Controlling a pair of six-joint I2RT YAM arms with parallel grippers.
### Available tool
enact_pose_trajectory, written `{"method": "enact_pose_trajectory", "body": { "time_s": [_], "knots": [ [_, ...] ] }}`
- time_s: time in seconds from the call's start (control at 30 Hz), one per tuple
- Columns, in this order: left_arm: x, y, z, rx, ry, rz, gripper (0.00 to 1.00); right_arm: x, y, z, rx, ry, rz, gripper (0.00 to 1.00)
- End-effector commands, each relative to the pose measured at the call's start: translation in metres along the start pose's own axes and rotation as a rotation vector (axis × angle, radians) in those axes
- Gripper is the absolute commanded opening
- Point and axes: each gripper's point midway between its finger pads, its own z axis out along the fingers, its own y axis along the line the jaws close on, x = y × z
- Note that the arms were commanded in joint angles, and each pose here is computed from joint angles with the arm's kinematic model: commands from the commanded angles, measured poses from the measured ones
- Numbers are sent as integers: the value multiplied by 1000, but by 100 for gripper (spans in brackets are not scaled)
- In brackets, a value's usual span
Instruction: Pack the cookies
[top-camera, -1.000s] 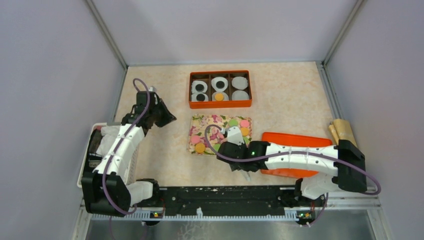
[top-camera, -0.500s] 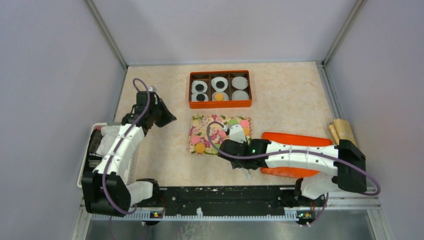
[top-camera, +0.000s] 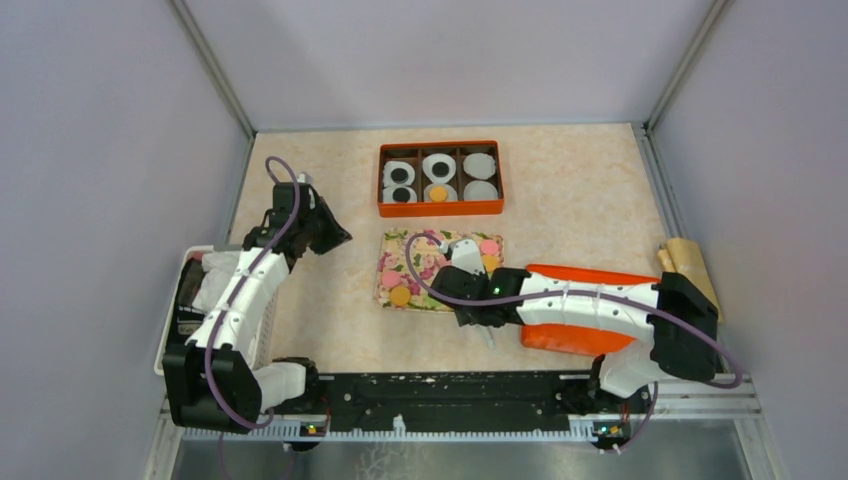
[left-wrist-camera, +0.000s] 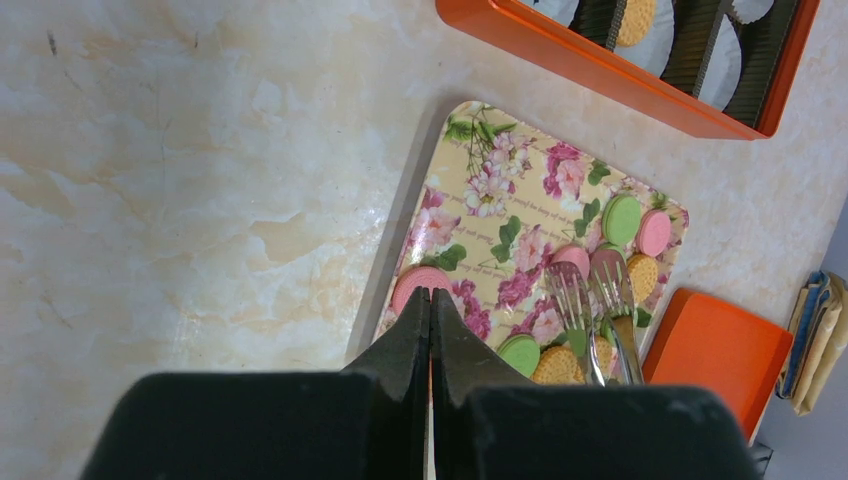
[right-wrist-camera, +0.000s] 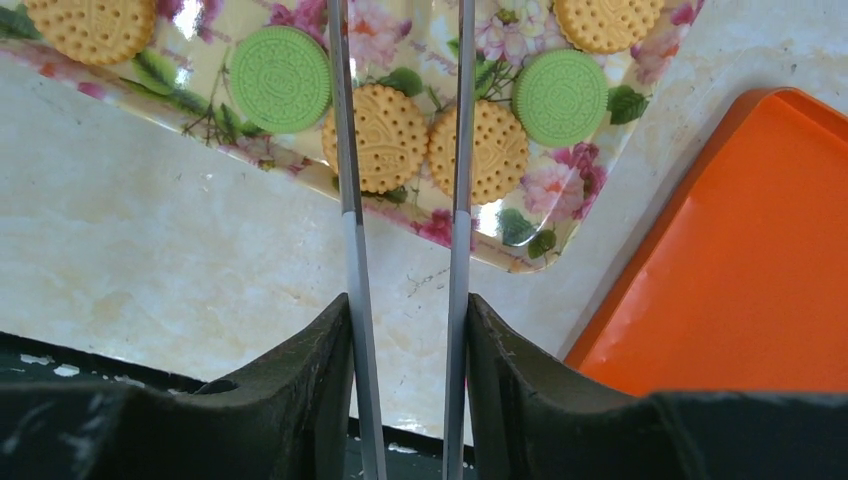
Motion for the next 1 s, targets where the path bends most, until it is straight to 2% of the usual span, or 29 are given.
{"method": "enact_pose_trajectory", "body": {
  "time_s": [0.0, 0.17, 0.37, 0.53, 0.73, 0.97],
  "knots": [
    [-8, -2, 0, 9, -27, 15, 0, -34, 9, -14, -39, -85, 37, 9],
    [-10, -4, 0, 13, -29, 15, 0, -60, 8, -32, -47, -156, 37, 0],
    [-14, -5, -2, 10, -46, 17, 0, -94, -1, -49, -33, -235, 56, 0],
    [-17, -8, -1, 16, -48, 20, 0, -135, -31, -50, 14, -298, 95, 0],
    [-23, -11, 3, 17, -46, 25, 0, -198, -93, -28, 93, -357, 188, 0],
    [-25, -6, 7, -11, -51, 39, 0, -232, -116, 24, 136, -312, 182, 0]
  ]
}}
